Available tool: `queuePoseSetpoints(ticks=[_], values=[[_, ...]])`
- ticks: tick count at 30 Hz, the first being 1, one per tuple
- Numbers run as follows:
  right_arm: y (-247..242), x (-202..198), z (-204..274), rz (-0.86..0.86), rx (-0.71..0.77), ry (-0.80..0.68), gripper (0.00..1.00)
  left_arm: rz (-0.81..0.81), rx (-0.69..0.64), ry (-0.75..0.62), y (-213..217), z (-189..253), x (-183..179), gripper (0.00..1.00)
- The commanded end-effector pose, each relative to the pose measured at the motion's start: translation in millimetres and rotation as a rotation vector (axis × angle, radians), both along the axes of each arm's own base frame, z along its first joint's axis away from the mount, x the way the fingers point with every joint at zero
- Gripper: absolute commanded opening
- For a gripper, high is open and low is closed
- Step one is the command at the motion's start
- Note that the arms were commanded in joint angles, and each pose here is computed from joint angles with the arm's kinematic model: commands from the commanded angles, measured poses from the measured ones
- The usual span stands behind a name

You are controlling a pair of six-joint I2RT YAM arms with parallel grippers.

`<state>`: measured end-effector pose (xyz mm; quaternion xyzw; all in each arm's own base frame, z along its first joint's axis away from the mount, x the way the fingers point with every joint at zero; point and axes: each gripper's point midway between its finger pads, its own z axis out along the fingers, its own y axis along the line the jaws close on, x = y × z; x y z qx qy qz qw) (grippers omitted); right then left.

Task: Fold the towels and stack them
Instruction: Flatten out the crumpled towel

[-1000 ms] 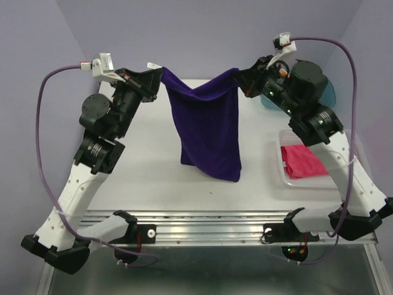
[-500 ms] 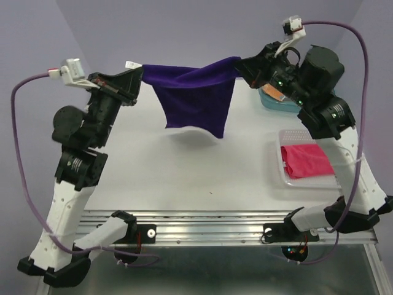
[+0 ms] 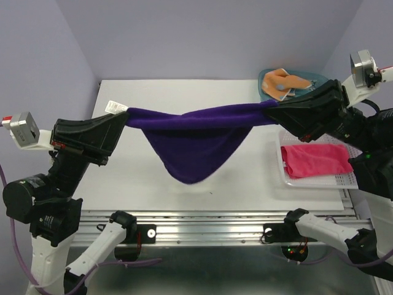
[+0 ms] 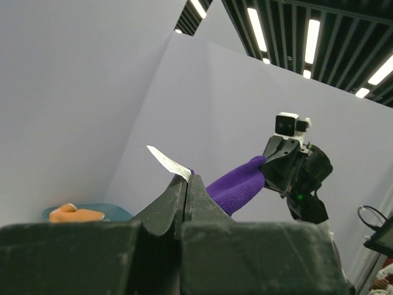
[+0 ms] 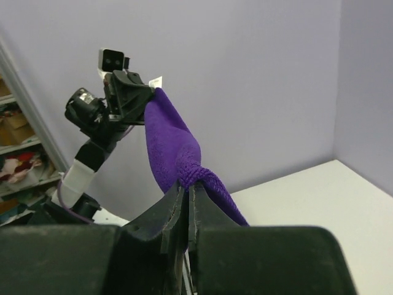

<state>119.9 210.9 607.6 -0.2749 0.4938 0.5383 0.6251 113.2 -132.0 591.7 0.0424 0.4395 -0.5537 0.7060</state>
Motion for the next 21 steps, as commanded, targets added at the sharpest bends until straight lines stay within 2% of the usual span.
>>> queuePoseSetpoints(ticks=[1,3,8,13,15,19,21], values=[[8,-15,5,0.119,0.022,-0.028,0.01,-0.083,0.007,-0.082,-4,9,-27,0.0],[7,-14,2,0.112,0.029,-0.023,0.01,-0.09,0.018,-0.058,-9,2,-18,0.0],[7,22,-14,-0.027,0.024,0.028,0.01,-0.046,0.006,-0.003,-12,-14,11,0.0],[10,98,-60,-0.274,-0.024,0.136,0.01,0.063,0.017,0.155,-18,-56,77,0.0],[9,133,-81,-0.39,-0.046,0.165,0.01,0.143,0.021,0.272,-20,-89,123,0.0],[13,223,-168,-0.635,-0.172,0.288,0.01,0.305,0.039,0.426,-16,-150,192,0.0],[12,253,-195,-0.706,-0.206,0.327,0.01,0.35,0.061,0.448,-12,-162,212,0.0]])
